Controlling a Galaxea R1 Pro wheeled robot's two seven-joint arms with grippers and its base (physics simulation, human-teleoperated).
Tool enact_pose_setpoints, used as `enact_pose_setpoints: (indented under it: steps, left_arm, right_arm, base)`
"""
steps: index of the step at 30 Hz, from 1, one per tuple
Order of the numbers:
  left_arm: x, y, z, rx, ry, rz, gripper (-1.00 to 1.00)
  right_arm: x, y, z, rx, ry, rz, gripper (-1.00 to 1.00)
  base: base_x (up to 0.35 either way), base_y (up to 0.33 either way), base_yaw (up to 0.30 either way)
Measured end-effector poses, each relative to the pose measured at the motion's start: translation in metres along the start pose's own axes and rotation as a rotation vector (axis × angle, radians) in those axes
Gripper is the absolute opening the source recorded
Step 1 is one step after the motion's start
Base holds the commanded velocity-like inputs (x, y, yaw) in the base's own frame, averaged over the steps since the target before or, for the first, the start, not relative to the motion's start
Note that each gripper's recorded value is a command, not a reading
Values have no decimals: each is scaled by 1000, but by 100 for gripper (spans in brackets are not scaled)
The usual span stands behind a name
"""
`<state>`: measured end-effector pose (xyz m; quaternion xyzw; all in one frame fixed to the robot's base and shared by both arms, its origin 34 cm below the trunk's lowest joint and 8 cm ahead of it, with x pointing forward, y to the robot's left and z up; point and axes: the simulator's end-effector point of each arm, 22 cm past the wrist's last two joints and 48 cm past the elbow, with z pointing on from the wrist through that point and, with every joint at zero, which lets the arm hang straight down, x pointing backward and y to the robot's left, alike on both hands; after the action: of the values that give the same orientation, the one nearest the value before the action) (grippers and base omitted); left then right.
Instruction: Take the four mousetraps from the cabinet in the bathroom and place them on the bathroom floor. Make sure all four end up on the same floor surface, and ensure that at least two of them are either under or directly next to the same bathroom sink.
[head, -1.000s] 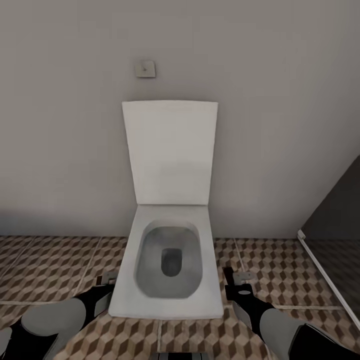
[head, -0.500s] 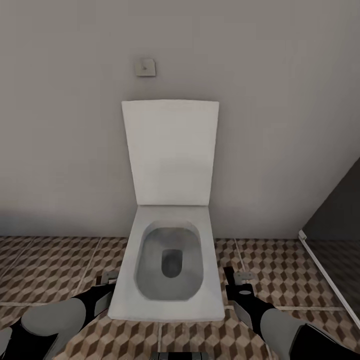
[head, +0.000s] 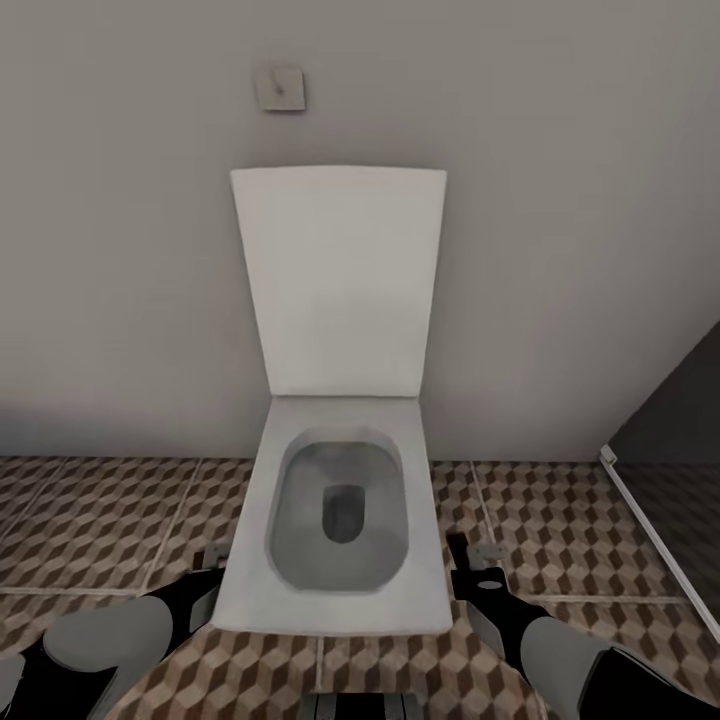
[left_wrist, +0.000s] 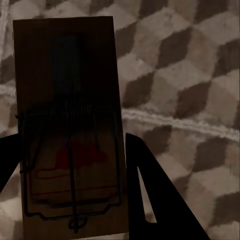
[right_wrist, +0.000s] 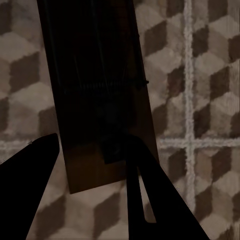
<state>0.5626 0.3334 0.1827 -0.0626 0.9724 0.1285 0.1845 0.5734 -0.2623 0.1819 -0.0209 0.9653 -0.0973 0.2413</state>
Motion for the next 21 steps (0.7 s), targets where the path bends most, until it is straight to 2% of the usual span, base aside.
enact_pose_setpoints:
  steps: [21]
  left_arm:
    - [43,-3,28,-8,82,23,-100]
  right_arm:
    - [46,9,23,-9,84,-15,-100]
  base:
    - [0,0,0]
